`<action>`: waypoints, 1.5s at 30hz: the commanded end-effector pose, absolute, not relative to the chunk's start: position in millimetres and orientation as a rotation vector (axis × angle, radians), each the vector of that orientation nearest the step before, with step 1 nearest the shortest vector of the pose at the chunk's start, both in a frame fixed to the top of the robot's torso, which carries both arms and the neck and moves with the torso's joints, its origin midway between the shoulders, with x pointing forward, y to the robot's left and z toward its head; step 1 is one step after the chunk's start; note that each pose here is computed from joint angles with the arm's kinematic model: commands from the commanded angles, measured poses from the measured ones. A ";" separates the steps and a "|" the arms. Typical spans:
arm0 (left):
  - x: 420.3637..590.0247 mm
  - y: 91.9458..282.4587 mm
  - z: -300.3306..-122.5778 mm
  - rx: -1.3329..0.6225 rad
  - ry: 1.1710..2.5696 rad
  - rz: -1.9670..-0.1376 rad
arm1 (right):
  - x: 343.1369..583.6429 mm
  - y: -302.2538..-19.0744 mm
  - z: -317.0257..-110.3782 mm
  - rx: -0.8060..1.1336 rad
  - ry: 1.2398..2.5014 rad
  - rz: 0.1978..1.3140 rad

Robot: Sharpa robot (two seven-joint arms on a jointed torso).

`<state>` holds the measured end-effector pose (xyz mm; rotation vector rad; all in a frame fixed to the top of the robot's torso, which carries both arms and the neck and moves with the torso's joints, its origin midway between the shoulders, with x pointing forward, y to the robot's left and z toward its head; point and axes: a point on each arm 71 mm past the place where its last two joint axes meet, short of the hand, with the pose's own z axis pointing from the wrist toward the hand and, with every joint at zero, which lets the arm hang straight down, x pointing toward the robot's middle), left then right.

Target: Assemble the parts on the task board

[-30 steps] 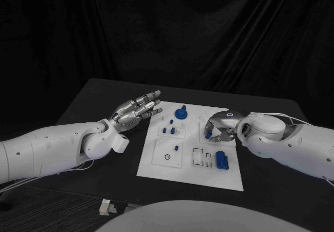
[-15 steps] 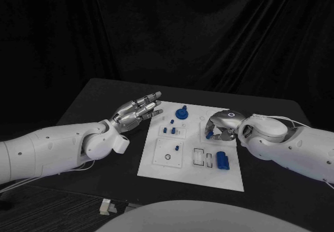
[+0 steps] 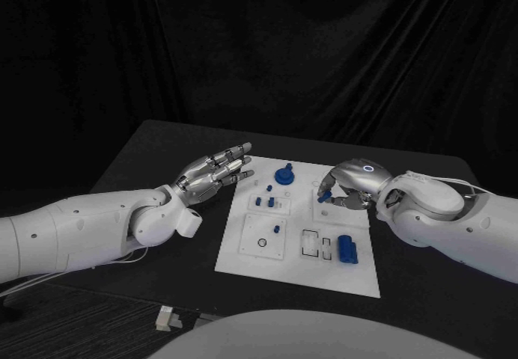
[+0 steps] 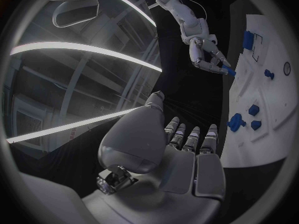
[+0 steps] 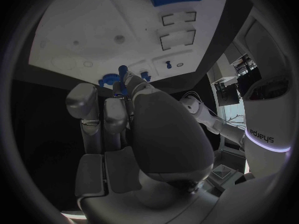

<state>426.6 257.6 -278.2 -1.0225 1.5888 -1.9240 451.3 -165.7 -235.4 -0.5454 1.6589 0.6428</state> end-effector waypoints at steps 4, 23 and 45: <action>426.0 256.7 -277.3 -1.024 1.570 -1.942 | 443.3 -149.5 -199.4 -0.563 1.644 0.626; 425.0 256.1 -276.3 -1.021 1.555 -1.930 | 400.5 -60.8 -216.4 -0.852 1.653 0.671; 425.0 261.0 -276.1 -1.024 1.549 -1.913 | 383.5 -22.6 -257.4 -0.958 1.664 0.715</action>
